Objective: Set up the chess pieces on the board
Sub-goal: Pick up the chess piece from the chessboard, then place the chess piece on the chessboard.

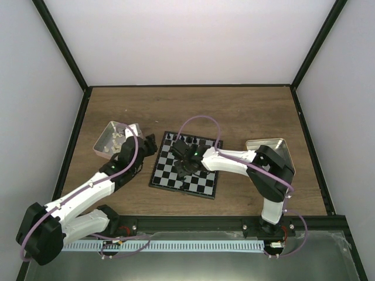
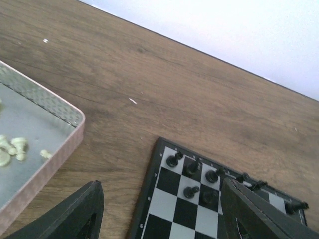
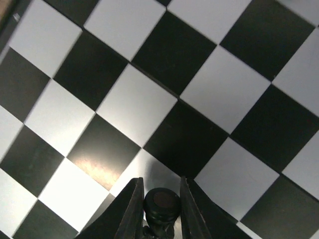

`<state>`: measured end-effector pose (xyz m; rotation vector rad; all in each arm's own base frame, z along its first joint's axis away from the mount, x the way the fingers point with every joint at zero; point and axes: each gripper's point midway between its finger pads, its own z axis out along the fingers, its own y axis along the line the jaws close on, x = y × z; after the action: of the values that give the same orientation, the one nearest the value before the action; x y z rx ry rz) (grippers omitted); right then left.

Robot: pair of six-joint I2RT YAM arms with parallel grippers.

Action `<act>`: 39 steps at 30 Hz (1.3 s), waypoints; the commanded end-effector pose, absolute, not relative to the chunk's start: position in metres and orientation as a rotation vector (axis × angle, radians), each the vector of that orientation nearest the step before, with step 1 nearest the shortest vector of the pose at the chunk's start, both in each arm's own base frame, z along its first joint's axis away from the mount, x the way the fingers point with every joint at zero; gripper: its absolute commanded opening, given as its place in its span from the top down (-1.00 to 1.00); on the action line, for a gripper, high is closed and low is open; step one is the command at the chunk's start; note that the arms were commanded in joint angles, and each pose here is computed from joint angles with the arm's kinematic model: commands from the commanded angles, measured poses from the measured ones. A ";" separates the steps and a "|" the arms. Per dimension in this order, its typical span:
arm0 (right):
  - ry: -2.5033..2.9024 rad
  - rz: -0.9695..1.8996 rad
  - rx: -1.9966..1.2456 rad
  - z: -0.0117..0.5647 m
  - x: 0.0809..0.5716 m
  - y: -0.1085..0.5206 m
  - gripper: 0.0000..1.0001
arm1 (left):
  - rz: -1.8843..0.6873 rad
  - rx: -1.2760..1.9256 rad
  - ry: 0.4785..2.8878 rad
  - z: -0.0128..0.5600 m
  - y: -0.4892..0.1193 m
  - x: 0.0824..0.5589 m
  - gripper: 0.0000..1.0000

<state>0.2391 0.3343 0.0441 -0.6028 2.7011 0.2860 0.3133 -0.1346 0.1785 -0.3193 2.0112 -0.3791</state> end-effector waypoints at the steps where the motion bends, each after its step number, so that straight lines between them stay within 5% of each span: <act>1: 2.564 0.412 -0.482 0.086 0.259 0.357 0.58 | -0.512 -0.201 2.001 0.180 -0.156 0.309 -0.33; 22: 2.361 1.324 0.565 0.182 0.271 0.328 0.67 | -1.145 0.200 1.842 0.199 -0.238 0.250 -0.37; 39: 2.302 1.647 1.032 0.188 0.263 0.321 0.71 | -1.228 0.332 1.796 0.201 -0.276 0.229 0.03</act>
<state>0.2621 0.3201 0.1749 0.9427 2.3417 1.5405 0.2326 -0.2679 0.1952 0.3030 1.8347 -1.2100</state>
